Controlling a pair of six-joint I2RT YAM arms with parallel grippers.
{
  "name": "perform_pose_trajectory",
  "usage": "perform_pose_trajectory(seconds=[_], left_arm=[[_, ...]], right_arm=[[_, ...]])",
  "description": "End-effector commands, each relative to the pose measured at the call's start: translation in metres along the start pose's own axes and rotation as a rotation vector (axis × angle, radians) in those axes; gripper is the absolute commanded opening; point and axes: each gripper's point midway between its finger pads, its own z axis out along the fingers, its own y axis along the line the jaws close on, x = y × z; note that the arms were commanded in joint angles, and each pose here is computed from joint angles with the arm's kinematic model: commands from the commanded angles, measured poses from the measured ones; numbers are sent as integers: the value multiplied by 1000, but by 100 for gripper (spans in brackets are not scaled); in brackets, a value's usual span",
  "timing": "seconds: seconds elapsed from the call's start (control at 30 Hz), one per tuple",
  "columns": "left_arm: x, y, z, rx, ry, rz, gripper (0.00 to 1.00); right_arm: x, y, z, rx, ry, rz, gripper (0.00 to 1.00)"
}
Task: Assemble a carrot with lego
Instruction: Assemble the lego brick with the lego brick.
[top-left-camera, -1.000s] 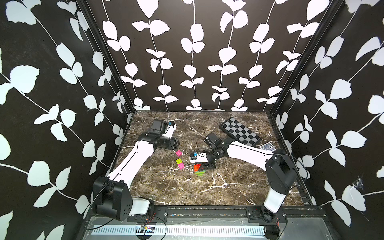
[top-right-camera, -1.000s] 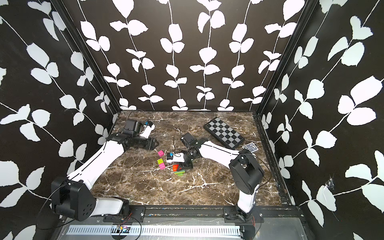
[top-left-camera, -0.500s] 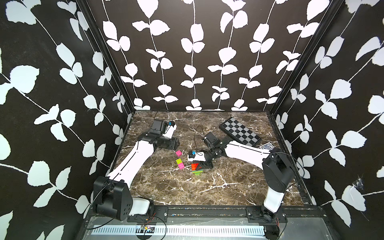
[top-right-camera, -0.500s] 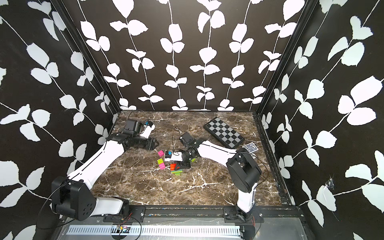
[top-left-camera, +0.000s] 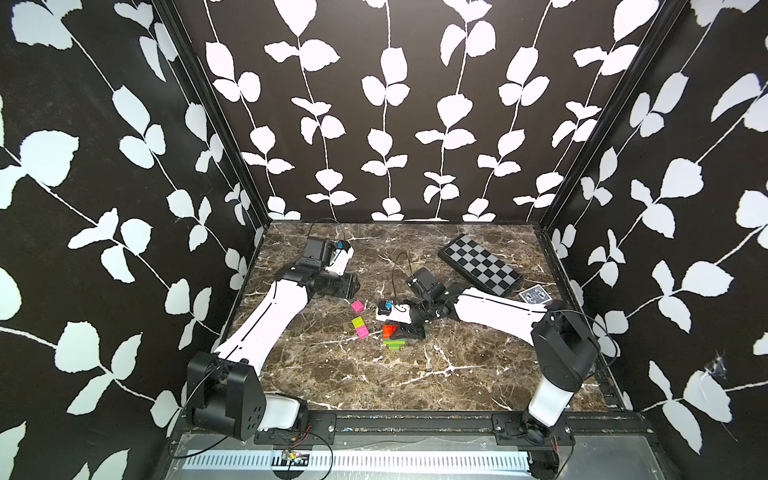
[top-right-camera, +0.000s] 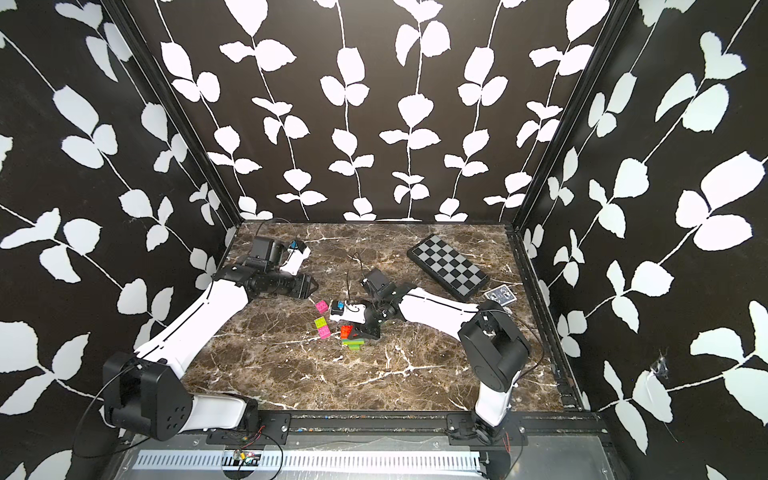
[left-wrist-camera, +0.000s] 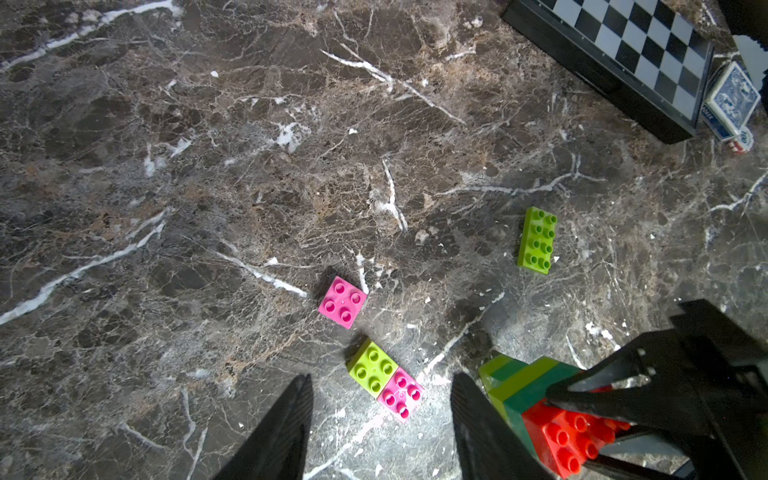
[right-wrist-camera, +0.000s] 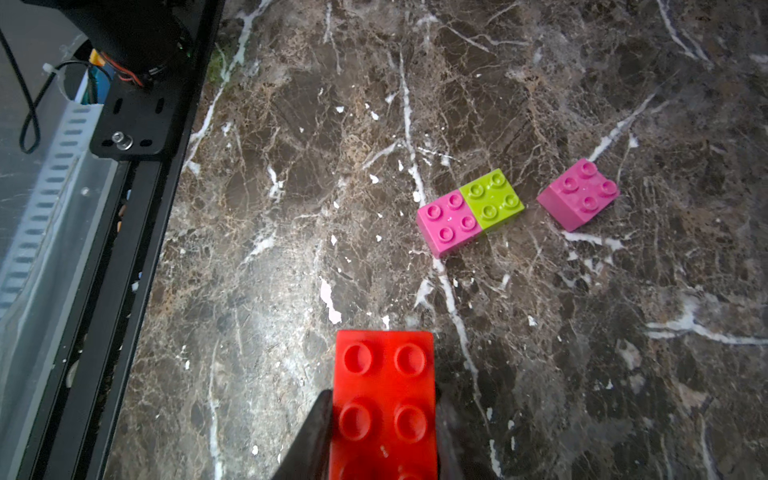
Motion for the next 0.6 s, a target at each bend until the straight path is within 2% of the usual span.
perform_pose_trajectory(seconds=[0.0,0.1,0.33,0.57], left_arm=[[-14,-2,-10,6,-43,9,56],[-15,-2,-9,8,-43,4,56],[-15,-4,-8,21,-43,-10,56],[-13,-4,-7,23,-32,-16,56]], right_arm=[[56,-24,4,120,184,134,15],[42,-39,0,162,126,131,19],[26,-59,0,184,77,125,27],[1,-71,-19,218,-24,130,47]])
